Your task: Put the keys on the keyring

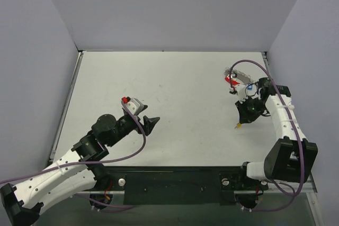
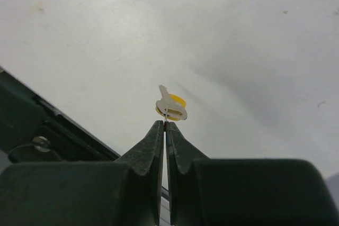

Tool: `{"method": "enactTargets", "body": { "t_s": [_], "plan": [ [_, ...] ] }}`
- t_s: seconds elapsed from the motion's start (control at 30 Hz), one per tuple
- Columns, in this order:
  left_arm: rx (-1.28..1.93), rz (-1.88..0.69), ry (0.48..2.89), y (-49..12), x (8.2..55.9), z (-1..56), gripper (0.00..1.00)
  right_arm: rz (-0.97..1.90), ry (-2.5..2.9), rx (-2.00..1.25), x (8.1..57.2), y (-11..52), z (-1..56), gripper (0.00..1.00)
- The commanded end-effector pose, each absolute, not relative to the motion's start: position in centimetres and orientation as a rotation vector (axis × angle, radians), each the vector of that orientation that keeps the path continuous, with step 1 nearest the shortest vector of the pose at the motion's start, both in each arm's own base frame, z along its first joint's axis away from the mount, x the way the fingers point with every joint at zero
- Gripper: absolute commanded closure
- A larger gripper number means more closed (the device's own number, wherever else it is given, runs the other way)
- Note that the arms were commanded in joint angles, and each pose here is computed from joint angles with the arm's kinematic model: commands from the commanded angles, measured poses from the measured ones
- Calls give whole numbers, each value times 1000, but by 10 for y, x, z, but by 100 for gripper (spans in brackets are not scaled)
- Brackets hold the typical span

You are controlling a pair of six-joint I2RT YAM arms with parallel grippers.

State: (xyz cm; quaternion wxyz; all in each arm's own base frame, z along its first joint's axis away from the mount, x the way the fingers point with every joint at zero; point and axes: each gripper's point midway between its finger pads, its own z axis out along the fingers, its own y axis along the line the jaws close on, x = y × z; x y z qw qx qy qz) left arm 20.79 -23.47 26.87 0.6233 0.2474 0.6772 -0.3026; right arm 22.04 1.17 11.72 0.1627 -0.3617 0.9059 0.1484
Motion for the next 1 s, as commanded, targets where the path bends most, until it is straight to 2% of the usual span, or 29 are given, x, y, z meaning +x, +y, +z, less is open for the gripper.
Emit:
{"method": "enactTargets", "body": {
  "t_s": [0.0,0.63,0.97],
  "plan": [
    [698,-494,1652,-206,205,235,20,125,2727,-825,249,-28,94,100],
    [747,-467,1623,-195,197,237,20,167,2847,-1239,298,35,53,100],
    [743,-451,1641,-192,203,233,20,183,2882,-1286,326,61,38,100]
  ]
}}
